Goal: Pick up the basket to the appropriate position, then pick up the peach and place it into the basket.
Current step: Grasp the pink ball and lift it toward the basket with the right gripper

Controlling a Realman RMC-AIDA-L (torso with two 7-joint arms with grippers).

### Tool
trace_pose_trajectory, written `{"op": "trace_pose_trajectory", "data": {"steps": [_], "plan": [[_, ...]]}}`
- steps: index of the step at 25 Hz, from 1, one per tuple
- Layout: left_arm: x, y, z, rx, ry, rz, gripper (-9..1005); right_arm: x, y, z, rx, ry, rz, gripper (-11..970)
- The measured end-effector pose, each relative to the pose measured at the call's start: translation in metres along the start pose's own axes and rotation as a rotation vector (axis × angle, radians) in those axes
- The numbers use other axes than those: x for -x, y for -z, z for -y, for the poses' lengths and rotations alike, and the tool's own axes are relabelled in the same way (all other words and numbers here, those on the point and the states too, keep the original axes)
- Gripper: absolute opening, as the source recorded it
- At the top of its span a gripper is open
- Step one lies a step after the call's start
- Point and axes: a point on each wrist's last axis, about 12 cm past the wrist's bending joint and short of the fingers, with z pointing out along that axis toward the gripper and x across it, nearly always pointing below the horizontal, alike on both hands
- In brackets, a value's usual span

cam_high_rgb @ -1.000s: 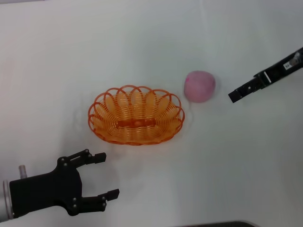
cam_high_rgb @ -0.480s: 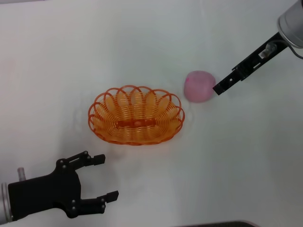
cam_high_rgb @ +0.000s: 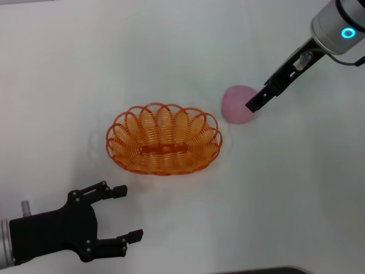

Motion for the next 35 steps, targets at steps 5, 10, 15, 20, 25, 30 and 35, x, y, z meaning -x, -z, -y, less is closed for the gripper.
{"op": "trace_pose_trajectory", "data": {"steps": [5, 10, 15, 20, 25, 30, 35], "plan": [[0.001, 0.0, -0.001, 0.003, -0.003, -0.003, 886, 0.005, -0.003, -0.004, -0.011, 0.028, -0.001, 787], [0.0, 0.0, -0.002, 0.009, -0.003, -0.007, 886, 0.01, -0.013, -0.01, -0.04, 0.079, -0.007, 784], [0.0, 0.0, -0.002, 0.011, -0.001, -0.007, 886, 0.013, -0.022, -0.015, -0.06, 0.11, -0.026, 782], [-0.001, 0.0, -0.001, 0.012, 0.009, -0.007, 886, 0.015, -0.026, -0.016, -0.073, 0.117, -0.022, 779], [-0.001, 0.0, 0.0, 0.012, 0.019, -0.006, 886, 0.013, -0.032, -0.016, -0.069, 0.117, -0.038, 776], [-0.001, 0.0, -0.001, 0.013, 0.018, -0.007, 886, 0.012, -0.036, -0.016, -0.071, 0.122, -0.047, 774], [-0.001, 0.001, -0.001, 0.013, 0.017, -0.008, 886, 0.012, -0.038, -0.017, -0.067, 0.116, -0.036, 771]]}}
